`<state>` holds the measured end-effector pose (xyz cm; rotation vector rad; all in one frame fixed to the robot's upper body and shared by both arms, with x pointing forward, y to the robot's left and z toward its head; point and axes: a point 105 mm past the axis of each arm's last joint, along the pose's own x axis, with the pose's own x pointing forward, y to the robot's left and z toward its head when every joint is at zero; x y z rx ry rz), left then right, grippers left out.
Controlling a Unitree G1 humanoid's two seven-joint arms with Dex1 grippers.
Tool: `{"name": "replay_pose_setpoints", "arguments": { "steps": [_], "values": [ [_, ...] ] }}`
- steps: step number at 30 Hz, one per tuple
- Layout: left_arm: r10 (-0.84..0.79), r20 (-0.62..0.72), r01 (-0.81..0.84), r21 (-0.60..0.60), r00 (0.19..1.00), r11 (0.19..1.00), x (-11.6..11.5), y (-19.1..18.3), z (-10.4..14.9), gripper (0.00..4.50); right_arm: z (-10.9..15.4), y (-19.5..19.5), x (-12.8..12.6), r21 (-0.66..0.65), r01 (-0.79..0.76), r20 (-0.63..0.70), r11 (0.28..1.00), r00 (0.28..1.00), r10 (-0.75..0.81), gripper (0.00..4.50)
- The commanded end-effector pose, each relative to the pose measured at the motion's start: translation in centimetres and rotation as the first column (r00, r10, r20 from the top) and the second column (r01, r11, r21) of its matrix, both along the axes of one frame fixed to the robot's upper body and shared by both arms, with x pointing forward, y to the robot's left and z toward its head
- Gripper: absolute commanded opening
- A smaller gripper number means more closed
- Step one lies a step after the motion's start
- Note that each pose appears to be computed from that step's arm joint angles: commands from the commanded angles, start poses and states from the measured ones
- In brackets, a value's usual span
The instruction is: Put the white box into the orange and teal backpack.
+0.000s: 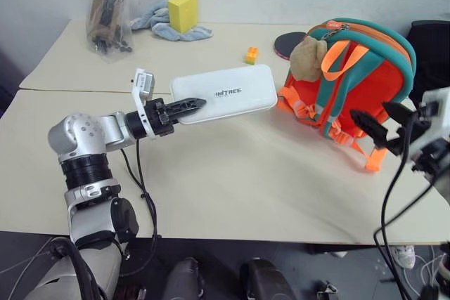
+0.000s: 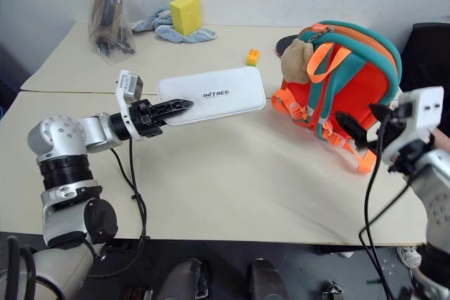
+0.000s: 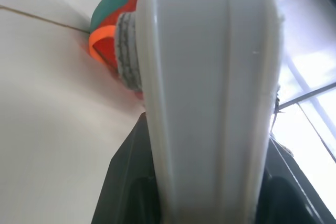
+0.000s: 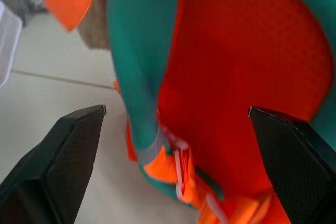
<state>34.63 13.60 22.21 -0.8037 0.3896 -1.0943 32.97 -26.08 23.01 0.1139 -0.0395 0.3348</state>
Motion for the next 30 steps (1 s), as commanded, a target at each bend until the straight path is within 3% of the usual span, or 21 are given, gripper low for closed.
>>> {"name": "replay_pose_setpoints", "arguments": {
  "steps": [1, 8, 13, 18, 22, 25, 28, 30],
  "values": [
    [0.031, 0.081, -0.030, -0.012, 0.996, 0.999, -0.5, 0.6, 1.7, 1.36, 0.5, 1.9, 2.1, 0.093, -0.077, -0.008, 0.993, 0.997, 0.079, 4.49],
    [0.108, 0.121, -0.113, 0.035, 0.987, 0.993, -0.4, 1.8, 1.5, 1.36, 2.2, 5.8, 5.9, 0.083, -0.173, 0.058, 0.981, 0.984, 0.169, 4.49],
    [0.171, 0.192, -0.187, 0.072, 0.966, 0.980, 0.1, 2.7, 1.8, 1.36, 2.6, 6.9, 6.3, 0.052, -0.227, 0.098, 0.973, 0.970, 0.221, 2.99],
    [0.223, 0.256, -0.252, 0.086, 0.941, 0.964, 0.8, 3.8, 2.4, 1.36, 2.4, 8.0, 4.7, -0.008, -0.323, 0.111, 0.946, 0.940, 0.322, 1.26],
    [0.209, 0.303, -0.246, 0.086, 0.930, 0.966, 1.1, 3.9, 3.4, 1.36, 3.3, 10.0, 1.1, -0.049, -0.497, 0.117, 0.867, 0.859, 0.499, 0.02],
    [0.180, 0.350, -0.227, 0.096, 0.919, 0.969, 1.2, 3.6, 4.0, 1.36, 3.8, 11.5, -2.5, -0.105, -0.631, 0.101, 0.769, 0.762, 0.639, 0.02],
    [0.026, 0.469, -0.098, 0.130, 0.883, 0.987, -0.4, 2.1, 5.3, 1.36, 5.0, 12.5, -8.8, -0.112, -0.811, 0.056, 0.574, 0.572, 0.818, 0.02],
    [-0.064, 0.510, -0.001, 0.125, 0.858, 0.992, -1.4, 1.2, 6.3, 1.36, 5.6, 12.1, -10.9, -0.100, -0.844, 0.024, 0.527, 0.527, 0.849, 0.02]
  ]
}}
